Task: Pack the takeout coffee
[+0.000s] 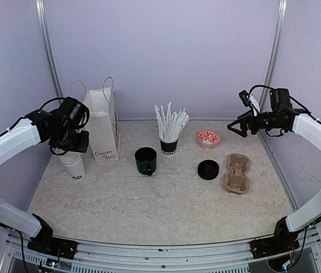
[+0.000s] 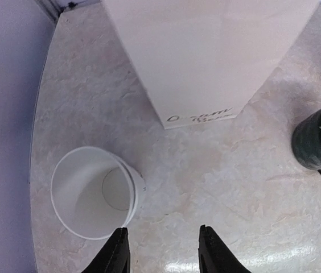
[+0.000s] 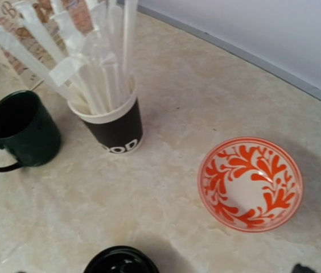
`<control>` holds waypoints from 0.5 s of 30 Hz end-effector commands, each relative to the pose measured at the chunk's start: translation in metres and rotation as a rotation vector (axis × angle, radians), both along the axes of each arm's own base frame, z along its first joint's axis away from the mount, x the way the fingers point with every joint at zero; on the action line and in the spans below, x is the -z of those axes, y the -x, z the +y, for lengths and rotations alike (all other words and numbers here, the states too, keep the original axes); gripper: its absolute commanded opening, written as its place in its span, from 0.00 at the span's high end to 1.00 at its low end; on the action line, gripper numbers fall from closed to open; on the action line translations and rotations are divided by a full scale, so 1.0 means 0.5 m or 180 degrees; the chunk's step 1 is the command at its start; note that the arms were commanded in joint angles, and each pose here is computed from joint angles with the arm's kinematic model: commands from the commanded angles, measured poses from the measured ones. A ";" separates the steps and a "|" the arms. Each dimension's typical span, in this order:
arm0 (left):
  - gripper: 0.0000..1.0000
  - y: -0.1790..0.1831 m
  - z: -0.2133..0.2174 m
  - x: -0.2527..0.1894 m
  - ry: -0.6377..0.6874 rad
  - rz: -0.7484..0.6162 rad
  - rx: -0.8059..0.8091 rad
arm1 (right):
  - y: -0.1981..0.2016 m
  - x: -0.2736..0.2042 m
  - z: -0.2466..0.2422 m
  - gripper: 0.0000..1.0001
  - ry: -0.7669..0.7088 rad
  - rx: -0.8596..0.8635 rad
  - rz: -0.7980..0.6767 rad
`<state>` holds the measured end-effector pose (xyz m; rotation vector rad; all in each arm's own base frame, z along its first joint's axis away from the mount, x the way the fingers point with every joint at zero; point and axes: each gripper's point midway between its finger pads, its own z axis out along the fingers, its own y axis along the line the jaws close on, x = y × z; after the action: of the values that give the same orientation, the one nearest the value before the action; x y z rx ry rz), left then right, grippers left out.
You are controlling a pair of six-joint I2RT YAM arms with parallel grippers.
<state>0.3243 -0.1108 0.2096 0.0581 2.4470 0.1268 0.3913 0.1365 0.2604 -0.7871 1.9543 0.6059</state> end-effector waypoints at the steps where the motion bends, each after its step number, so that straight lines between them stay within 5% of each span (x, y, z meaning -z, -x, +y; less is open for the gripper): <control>1: 0.59 0.047 0.059 0.079 0.0048 0.0695 -0.0239 | 0.007 -0.017 0.007 0.01 -0.0091 -0.0155 -0.0003; 15: 0.64 -0.020 0.099 0.133 0.0109 0.0870 -0.0255 | 0.014 -0.003 0.014 0.01 -0.0150 -0.0230 0.0077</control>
<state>0.3215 -0.0588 0.1419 -0.0697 2.7401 0.1461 0.3822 0.1459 0.2617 -0.8231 1.9365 0.6952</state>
